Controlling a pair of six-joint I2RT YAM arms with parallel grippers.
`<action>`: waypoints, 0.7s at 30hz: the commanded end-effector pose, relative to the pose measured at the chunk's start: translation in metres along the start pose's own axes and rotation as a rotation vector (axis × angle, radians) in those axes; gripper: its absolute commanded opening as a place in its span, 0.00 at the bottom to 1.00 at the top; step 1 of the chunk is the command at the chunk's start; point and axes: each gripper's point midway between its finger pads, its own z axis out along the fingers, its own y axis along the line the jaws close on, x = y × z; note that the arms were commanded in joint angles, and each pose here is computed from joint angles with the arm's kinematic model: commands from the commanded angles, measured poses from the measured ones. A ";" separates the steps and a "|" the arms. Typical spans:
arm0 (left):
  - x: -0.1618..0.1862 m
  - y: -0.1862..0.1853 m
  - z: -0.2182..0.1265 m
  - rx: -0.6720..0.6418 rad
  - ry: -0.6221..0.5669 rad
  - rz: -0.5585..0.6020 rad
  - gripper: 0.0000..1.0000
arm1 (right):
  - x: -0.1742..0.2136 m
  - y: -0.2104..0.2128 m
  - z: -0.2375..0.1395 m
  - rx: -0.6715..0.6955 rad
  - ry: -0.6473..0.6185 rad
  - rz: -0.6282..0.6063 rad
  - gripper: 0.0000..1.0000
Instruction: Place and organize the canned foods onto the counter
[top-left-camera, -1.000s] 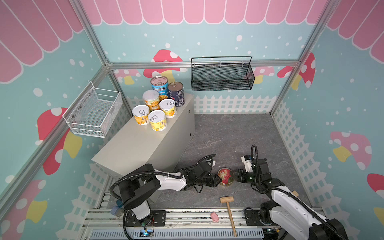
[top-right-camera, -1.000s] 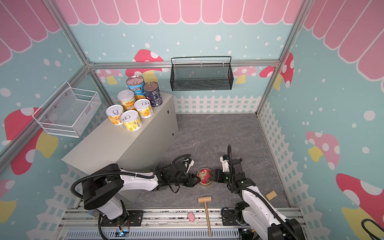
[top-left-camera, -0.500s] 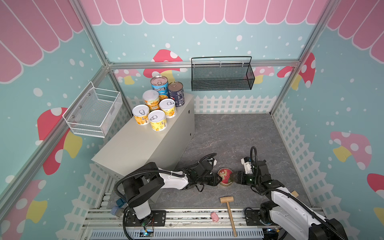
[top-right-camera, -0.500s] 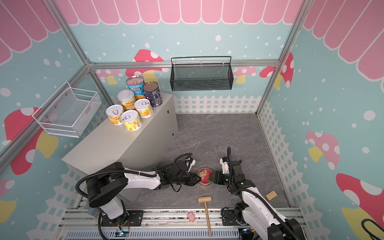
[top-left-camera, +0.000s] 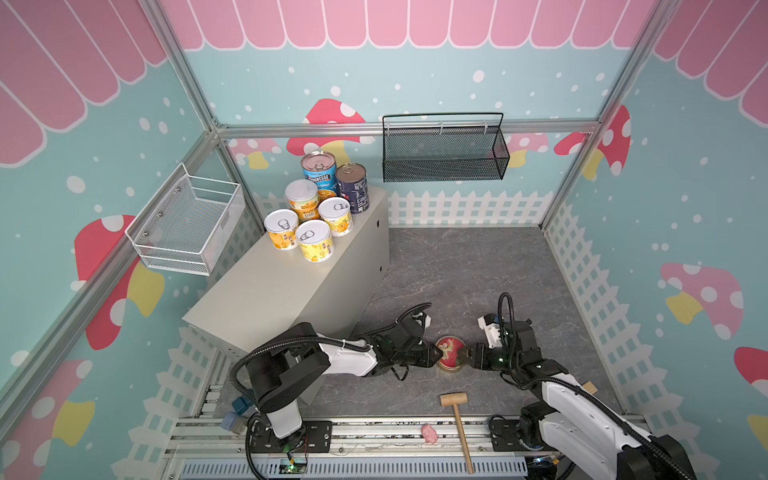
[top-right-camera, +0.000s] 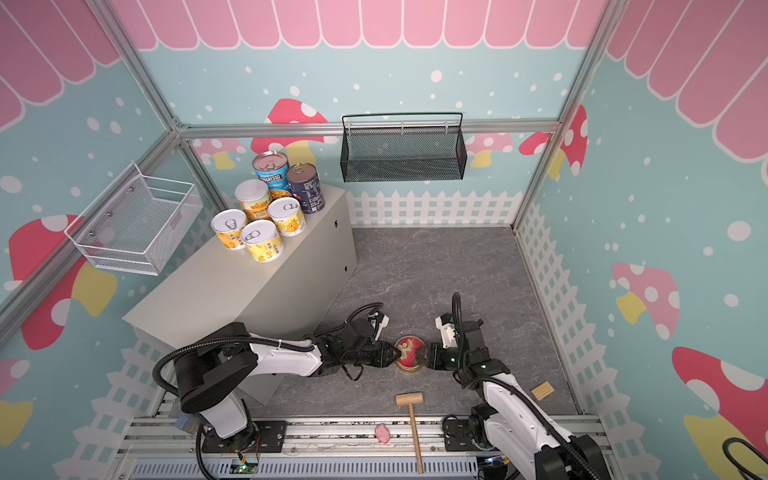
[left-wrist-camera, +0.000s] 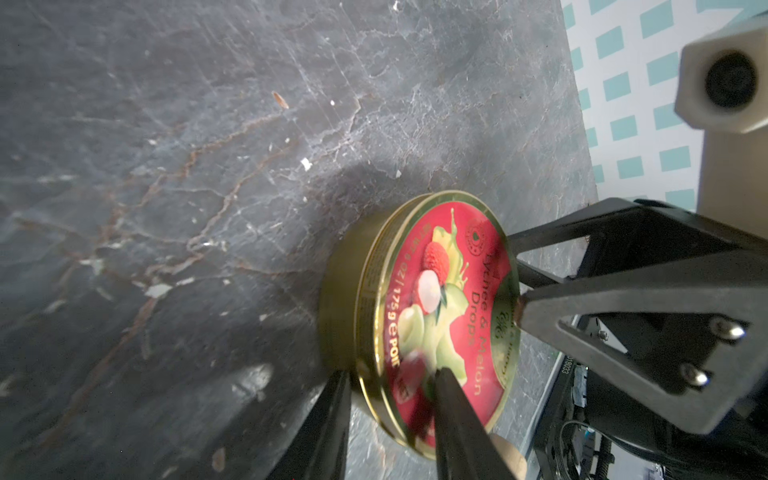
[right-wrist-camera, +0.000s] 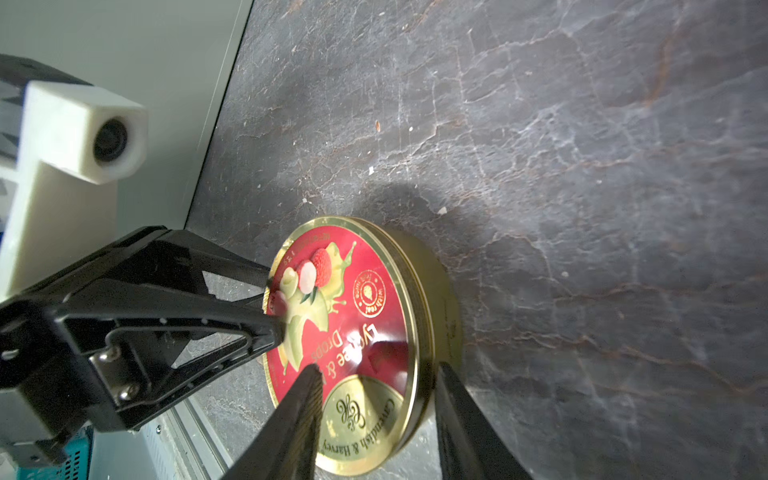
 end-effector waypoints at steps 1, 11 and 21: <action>0.002 0.023 0.004 -0.092 0.014 -0.035 0.33 | 0.000 0.014 0.001 -0.074 0.006 -0.028 0.45; 0.007 0.038 0.004 -0.163 0.029 -0.053 0.19 | -0.010 0.028 -0.006 -0.119 -0.029 -0.047 0.45; 0.012 0.051 0.005 -0.221 0.048 -0.074 0.18 | -0.015 0.036 -0.012 -0.144 -0.054 -0.062 0.45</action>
